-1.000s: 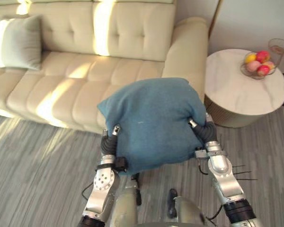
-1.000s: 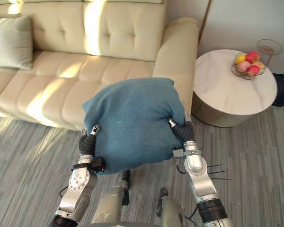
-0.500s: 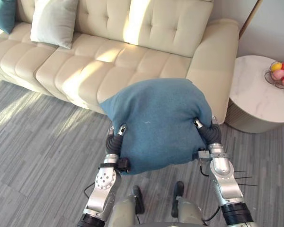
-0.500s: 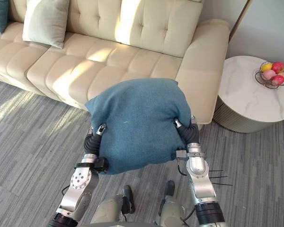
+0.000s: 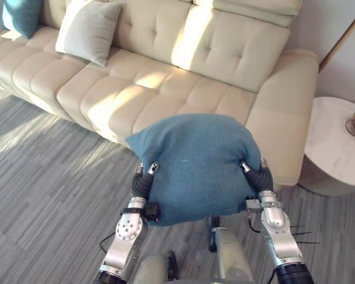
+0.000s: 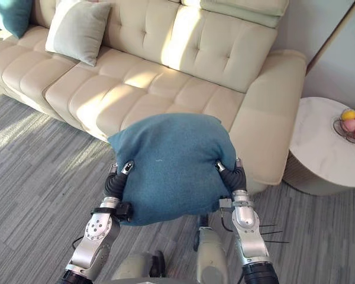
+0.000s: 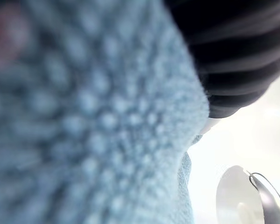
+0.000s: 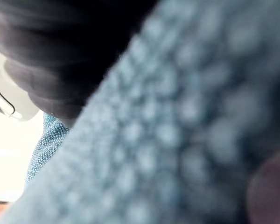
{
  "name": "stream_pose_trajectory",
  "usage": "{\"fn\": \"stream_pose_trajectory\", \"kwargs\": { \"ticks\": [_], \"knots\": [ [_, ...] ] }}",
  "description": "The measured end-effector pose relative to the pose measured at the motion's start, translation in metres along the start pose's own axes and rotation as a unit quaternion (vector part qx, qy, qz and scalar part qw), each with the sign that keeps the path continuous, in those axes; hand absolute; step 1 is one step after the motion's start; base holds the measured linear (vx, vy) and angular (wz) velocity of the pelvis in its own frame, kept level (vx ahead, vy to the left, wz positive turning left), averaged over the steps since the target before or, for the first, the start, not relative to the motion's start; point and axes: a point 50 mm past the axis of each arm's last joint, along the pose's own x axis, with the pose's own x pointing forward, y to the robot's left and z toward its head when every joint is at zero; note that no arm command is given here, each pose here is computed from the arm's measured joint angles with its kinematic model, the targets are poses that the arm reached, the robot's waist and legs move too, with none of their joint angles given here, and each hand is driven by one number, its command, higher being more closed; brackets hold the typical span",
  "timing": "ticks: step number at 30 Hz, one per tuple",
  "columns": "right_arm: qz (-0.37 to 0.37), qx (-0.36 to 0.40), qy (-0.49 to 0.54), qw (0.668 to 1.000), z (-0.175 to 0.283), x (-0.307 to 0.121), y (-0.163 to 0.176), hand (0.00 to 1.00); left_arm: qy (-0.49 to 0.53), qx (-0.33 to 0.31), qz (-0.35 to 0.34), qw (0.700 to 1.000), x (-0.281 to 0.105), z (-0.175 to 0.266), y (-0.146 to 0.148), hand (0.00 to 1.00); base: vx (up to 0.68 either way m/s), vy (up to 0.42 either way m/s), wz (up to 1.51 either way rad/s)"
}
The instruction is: Pick up cushions and gather them together orderly.
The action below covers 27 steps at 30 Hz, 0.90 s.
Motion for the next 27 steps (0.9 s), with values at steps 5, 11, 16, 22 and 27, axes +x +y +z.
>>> {"fn": "stream_pose_trajectory", "kwargs": {
  "ticks": [5,11,16,22,27],
  "knots": [
    [-0.025,-0.010,0.025,0.999,-0.010,-0.012,-0.017,1.00,0.012,-0.003,-0.030,0.999,0.003,-0.006,-0.016,1.00,0.55,-0.276,0.45],
    [-0.040,-0.004,-0.032,0.999,0.021,-0.025,-0.019,1.00,0.040,-0.011,-0.024,0.999,0.001,-0.017,-0.018,1.00,0.50,-0.178,-0.24],
    [-0.044,-0.003,-0.071,0.996,0.037,-0.022,-0.020,1.00,0.007,-0.025,-0.026,0.999,0.002,-0.005,-0.022,1.00,0.23,0.075,-0.78],
    [-0.047,-0.001,-0.050,0.998,0.027,-0.023,-0.018,1.00,0.022,-0.021,-0.020,0.999,-0.004,-0.011,-0.020,1.00,0.15,0.369,-1.30],
    [-0.040,0.017,-0.012,0.999,0.009,-0.023,-0.004,1.00,0.048,0.006,-0.012,0.999,-0.014,-0.022,-0.008,1.00,0.09,0.376,-1.27]
  ]
}}
